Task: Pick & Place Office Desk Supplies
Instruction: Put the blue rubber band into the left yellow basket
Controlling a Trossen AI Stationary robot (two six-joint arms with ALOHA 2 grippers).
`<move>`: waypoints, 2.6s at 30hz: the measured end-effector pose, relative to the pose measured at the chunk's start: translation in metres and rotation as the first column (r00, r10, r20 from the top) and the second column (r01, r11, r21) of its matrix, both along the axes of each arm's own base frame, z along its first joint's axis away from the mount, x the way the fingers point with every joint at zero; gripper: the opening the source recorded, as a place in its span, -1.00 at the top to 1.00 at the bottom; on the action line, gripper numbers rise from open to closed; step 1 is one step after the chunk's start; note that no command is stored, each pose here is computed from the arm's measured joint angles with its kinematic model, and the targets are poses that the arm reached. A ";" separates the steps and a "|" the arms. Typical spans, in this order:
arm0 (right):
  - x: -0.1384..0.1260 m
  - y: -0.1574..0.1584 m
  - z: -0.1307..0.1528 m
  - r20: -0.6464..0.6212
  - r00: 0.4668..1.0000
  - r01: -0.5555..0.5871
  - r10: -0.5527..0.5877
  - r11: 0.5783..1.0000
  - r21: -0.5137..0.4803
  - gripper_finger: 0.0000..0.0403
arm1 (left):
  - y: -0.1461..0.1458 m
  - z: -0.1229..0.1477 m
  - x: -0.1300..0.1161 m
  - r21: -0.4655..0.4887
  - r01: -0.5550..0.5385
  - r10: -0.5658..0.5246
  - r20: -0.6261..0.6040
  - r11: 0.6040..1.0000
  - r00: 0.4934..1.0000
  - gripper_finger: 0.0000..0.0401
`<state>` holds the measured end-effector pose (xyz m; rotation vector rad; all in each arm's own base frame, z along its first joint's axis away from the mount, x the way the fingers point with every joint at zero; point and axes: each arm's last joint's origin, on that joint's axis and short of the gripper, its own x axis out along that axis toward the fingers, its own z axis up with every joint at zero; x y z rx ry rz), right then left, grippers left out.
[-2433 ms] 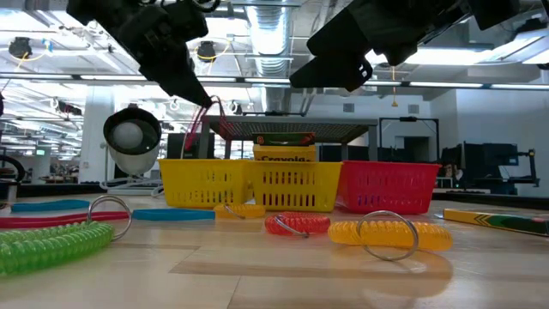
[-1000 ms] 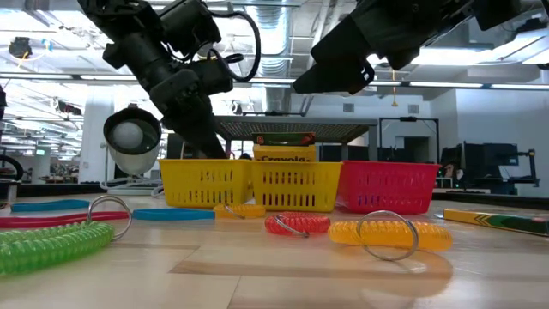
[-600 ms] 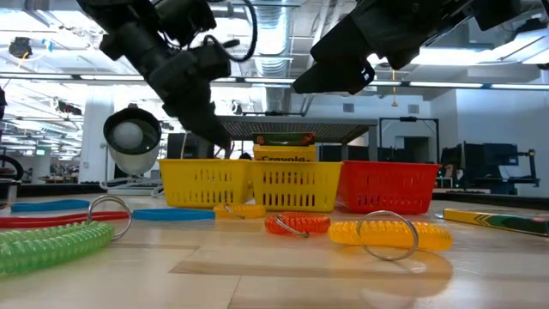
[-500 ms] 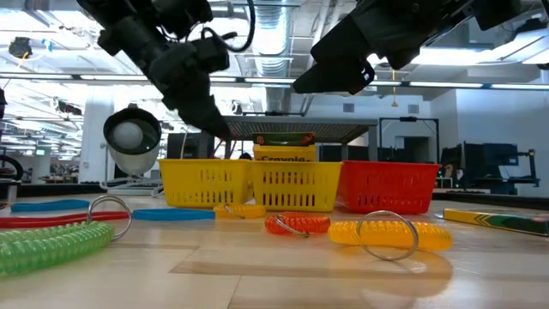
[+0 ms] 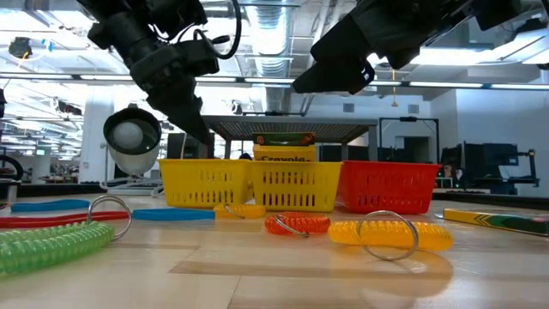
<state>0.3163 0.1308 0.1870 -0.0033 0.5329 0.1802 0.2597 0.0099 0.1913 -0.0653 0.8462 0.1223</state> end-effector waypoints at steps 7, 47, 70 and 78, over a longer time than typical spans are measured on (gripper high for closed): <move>0.000 0.000 0.000 0.000 1.000 0.000 0.000 1.000 0.000 -0.45 | 0.000 0.000 -0.001 0.027 0.002 -0.002 -0.008 1.000 1.000 0.18; -0.002 0.005 0.000 -0.003 1.000 -0.008 0.008 1.000 0.016 -0.45 | -0.053 -0.034 -0.046 -0.109 -0.360 0.247 -0.545 0.927 0.801 0.30; -0.002 0.006 0.000 -0.004 1.000 -0.009 0.009 1.000 0.014 -0.45 | -0.047 -0.047 -0.050 -0.073 -0.373 0.262 -0.586 0.925 0.766 0.30; -0.002 0.006 0.000 -0.004 1.000 -0.009 0.009 1.000 0.014 -0.45 | -0.047 -0.047 -0.050 -0.077 -0.372 0.262 -0.581 0.925 0.771 0.30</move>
